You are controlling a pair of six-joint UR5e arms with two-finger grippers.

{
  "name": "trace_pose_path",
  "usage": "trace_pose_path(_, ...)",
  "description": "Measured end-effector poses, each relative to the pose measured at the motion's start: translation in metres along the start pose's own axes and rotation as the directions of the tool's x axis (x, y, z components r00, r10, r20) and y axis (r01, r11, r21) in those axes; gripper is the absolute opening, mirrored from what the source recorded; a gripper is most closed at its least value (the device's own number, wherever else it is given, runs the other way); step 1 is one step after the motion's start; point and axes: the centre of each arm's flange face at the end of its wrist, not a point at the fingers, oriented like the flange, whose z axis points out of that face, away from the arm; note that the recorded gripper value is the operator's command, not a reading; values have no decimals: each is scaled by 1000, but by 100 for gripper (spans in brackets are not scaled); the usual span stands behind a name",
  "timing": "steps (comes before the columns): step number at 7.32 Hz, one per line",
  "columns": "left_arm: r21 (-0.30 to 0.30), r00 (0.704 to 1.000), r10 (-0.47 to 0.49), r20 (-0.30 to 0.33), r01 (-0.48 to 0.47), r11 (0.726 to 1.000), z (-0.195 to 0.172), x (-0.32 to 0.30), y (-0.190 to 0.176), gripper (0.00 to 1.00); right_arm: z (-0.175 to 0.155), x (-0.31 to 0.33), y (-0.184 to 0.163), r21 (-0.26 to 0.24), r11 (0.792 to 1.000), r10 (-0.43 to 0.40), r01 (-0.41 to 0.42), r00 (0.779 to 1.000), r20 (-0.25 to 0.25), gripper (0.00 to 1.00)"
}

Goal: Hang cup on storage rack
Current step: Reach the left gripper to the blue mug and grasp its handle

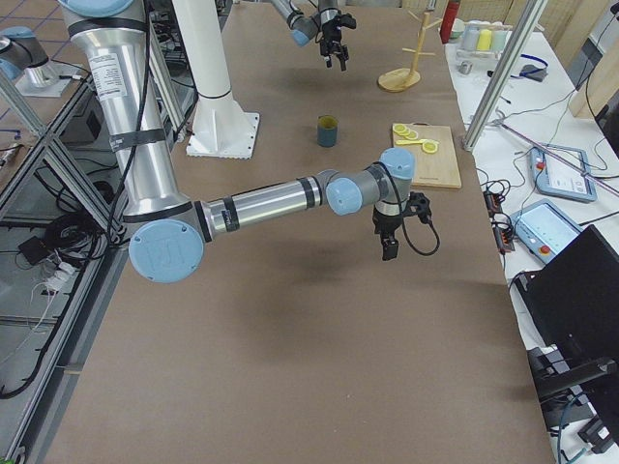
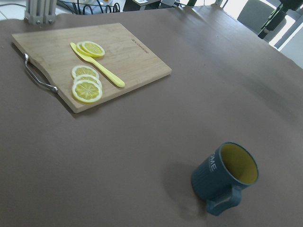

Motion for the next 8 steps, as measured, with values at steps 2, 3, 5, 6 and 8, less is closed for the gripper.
trace_pose_path(2, 19, 999, 30, -14, -29, 999, 24, 18, 15, 97, 0, 7, 4, -1, 1000, 7, -7, 1000, -3, 100)
trace_pose_path(3, 46, 998, 65, -5, -65, 997, 43, 32, 29, 96, 0, 9, 7, -2, 1000, 10, -10, 1000, -4, 100)
trace_pose_path(5, 132, 986, 158, 56, -164, 978, 92, 68, 64, 91, 0, 13, 10, -2, 1000, 16, -16, 1000, -6, 100)
trace_pose_path(6, 155, 980, 186, 75, -195, 968, 112, 79, 74, 91, 0, 15, 11, -2, 1000, 18, -18, 1000, -7, 100)
trace_pose_path(8, 186, 970, 228, 81, -239, 953, 134, 73, 92, 92, 1, 21, 13, -5, 1000, 7, -8, 1000, -11, 100)
